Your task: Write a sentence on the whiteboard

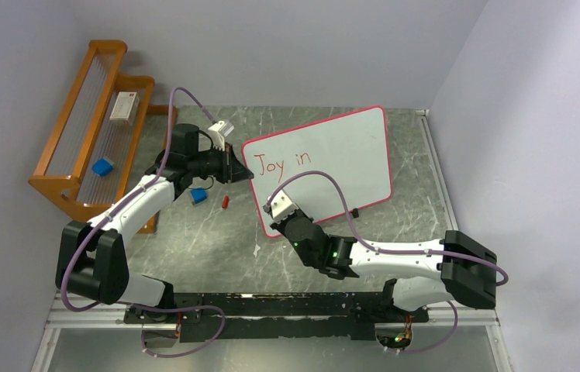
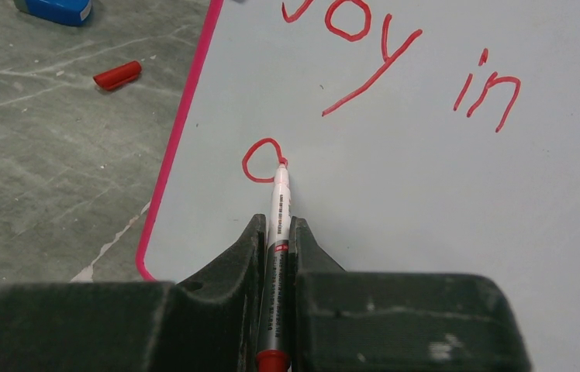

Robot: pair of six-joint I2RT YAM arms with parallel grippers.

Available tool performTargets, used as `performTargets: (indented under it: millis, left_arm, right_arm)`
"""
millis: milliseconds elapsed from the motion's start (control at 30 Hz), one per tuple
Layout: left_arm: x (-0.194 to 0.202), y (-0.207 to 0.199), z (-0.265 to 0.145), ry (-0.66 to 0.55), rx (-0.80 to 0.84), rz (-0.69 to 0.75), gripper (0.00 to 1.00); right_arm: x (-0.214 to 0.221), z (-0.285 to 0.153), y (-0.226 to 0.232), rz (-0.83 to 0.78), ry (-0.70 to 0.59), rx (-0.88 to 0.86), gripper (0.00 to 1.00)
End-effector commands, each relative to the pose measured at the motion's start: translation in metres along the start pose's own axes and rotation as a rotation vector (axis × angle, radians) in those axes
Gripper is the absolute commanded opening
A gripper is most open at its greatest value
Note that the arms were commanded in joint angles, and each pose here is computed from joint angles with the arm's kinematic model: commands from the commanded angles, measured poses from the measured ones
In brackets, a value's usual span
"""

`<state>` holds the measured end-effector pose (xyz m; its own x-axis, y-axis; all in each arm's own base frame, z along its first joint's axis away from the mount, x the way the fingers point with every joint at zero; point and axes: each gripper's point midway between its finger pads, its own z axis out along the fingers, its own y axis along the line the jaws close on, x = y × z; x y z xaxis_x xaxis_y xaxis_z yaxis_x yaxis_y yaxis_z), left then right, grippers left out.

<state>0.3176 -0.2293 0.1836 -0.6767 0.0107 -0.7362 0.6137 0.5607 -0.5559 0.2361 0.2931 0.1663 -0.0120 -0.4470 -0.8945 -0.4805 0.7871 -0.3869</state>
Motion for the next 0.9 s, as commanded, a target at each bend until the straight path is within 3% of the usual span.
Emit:
performTargets:
  millis: [0,867]
  left_arm:
    - [0.014,0.022,0.006,0.038,-0.087,0.006,0.05]
    - [0.015,0.024,0.007,0.042,-0.091,0.005,0.05]
  right_arm:
    - [0.003,-0.002,-0.005,0.022,0.018,0.015,0.00]
    - [0.016,-0.007,-0.009,0.014,0.050,0.026,0.00]
